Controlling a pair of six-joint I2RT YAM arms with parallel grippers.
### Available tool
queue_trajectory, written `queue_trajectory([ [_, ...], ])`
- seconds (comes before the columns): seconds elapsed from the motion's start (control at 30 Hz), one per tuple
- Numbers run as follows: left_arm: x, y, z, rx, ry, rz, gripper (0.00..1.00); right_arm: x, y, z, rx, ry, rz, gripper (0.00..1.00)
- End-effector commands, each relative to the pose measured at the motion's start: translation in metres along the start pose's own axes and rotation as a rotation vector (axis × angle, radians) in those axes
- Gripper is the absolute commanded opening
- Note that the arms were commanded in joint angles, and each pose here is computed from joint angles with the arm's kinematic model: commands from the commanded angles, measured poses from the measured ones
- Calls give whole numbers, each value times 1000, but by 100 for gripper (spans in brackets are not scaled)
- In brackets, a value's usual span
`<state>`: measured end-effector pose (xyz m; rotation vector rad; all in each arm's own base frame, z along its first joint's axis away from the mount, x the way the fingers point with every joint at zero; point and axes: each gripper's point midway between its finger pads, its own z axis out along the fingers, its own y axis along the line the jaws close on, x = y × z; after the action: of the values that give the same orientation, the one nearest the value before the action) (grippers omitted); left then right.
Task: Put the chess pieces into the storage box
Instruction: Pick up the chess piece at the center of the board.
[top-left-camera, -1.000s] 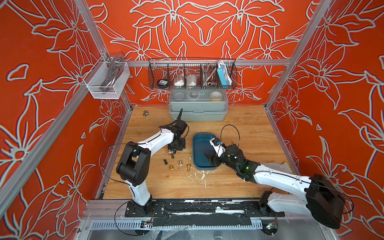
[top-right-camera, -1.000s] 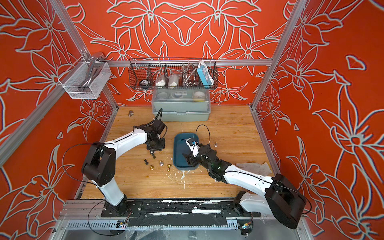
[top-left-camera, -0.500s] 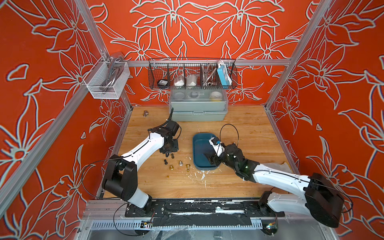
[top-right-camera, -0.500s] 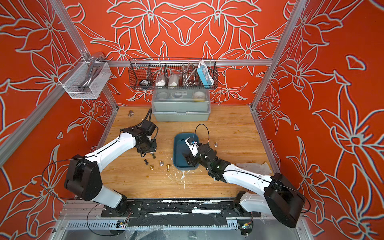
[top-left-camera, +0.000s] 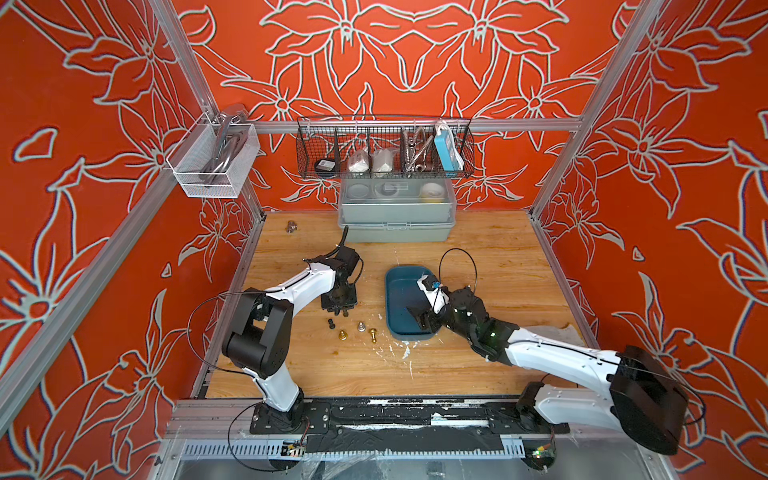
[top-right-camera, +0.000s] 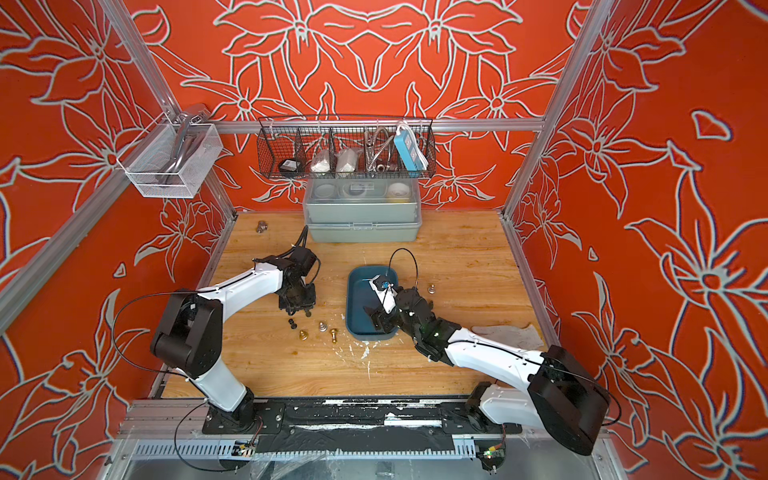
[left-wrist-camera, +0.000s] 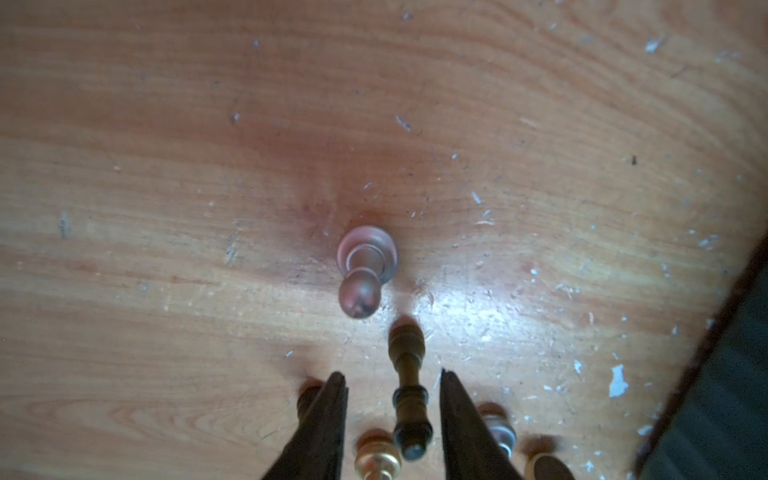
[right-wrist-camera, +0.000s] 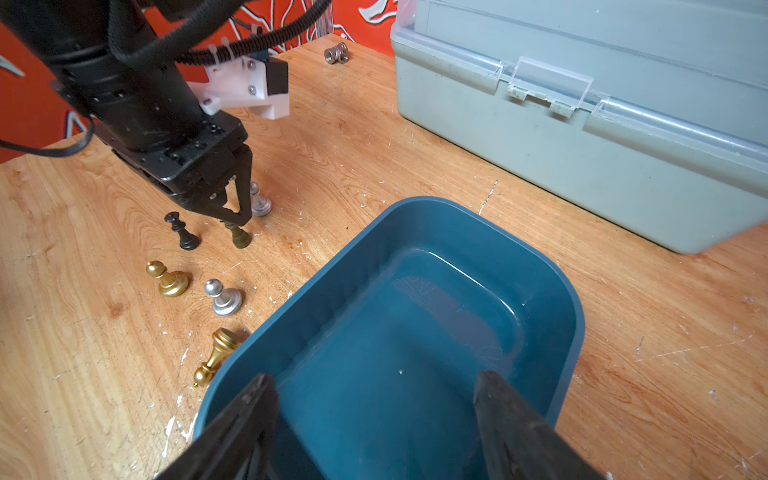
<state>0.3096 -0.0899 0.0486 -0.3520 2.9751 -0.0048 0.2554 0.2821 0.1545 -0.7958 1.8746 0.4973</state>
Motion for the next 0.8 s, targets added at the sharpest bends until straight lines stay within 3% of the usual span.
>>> queue_trajectory([
  [0.0, -2, 0, 6, 3, -1, 6, 35, -11, 5, 1, -19, -14, -11, 80],
  [0.33, -2, -4, 17, 3, 20, 25, 20, -9, 6, 4, -21, -4, -12, 80],
  [0.77, -8, 1, 13, -30, -4, 35, 23, -8, 9, 7, -30, 9, -14, 80],
])
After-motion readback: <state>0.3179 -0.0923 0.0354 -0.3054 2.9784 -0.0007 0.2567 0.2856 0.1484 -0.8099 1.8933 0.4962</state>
